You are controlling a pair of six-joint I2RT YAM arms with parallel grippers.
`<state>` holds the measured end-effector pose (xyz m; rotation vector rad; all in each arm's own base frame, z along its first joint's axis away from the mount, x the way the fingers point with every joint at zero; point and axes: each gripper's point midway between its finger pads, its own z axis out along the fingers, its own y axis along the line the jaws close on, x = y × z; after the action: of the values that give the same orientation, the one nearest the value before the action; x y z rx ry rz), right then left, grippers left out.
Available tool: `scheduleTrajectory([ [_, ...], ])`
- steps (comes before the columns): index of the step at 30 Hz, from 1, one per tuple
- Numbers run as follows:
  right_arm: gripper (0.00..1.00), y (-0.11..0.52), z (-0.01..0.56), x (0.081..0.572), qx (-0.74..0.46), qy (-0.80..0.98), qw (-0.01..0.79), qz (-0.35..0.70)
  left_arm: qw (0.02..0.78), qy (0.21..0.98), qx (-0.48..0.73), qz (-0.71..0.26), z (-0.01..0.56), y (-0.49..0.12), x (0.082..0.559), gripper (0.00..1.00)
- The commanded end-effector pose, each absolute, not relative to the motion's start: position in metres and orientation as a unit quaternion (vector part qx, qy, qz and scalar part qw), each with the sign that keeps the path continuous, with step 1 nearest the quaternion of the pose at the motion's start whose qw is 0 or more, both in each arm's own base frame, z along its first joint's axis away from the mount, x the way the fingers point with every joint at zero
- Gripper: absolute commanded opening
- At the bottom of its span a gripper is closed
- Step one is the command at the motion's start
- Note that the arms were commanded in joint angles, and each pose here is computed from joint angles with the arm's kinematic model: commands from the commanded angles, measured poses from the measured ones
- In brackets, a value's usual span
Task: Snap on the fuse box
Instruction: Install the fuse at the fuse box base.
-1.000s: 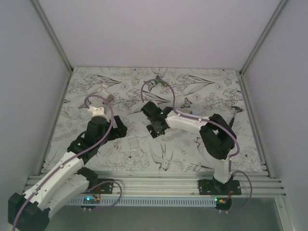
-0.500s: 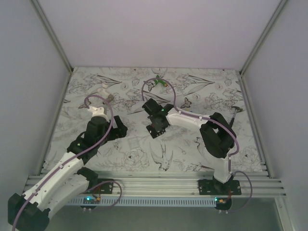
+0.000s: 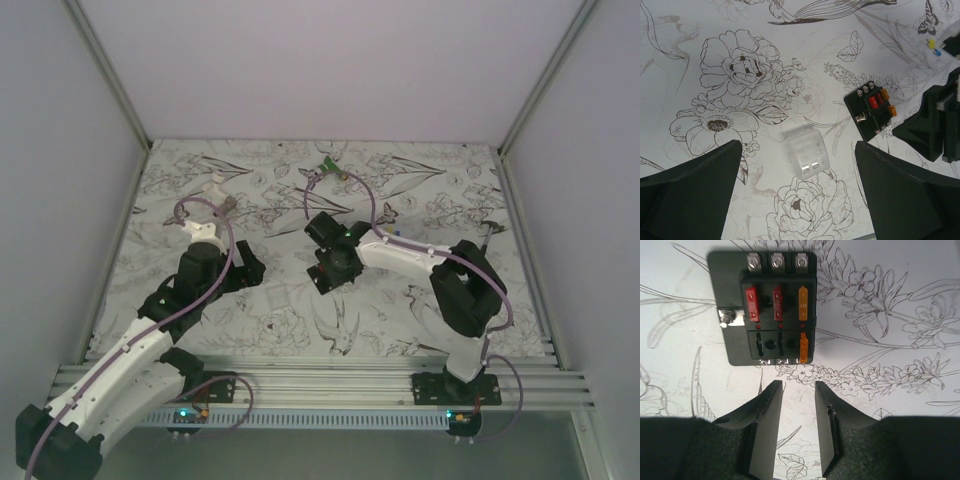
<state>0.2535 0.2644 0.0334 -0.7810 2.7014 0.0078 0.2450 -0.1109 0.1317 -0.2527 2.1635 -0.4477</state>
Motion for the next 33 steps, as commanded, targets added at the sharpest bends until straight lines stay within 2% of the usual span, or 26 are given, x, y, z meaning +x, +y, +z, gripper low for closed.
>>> scheduleTrajectory([
  [1, 0.40, 0.282, 0.069, 0.273, -0.252, 0.938, 0.233, 0.041, 0.445, 0.870, -0.107, -0.185, 0.139, -0.110, 0.244, 1.00],
  [8, 0.35, 0.284, 0.067, 0.294, -0.237, 0.939, 0.246, 0.049, 0.445, 0.870, -0.106, -0.183, 0.138, -0.110, 0.244, 1.00],
  [20, 0.26, 0.289, 0.050, 0.294, -0.243, 0.942, 0.225, 0.055, 0.445, 0.871, -0.107, -0.181, 0.138, -0.109, 0.245, 1.00],
  [26, 0.11, 0.287, 0.043, 0.293, -0.245, 0.945, 0.212, 0.050, 0.444, 0.871, -0.107, -0.181, 0.138, -0.109, 0.245, 1.00],
  [28, 0.01, 0.285, 0.039, 0.291, -0.247, 0.947, 0.203, 0.043, 0.444, 0.871, -0.106, -0.181, 0.138, -0.109, 0.245, 1.00],
  [33, 0.00, 0.270, 0.020, 0.276, -0.258, 0.954, 0.151, 0.013, 0.443, 0.871, -0.106, -0.181, 0.137, -0.110, 0.245, 1.00],
])
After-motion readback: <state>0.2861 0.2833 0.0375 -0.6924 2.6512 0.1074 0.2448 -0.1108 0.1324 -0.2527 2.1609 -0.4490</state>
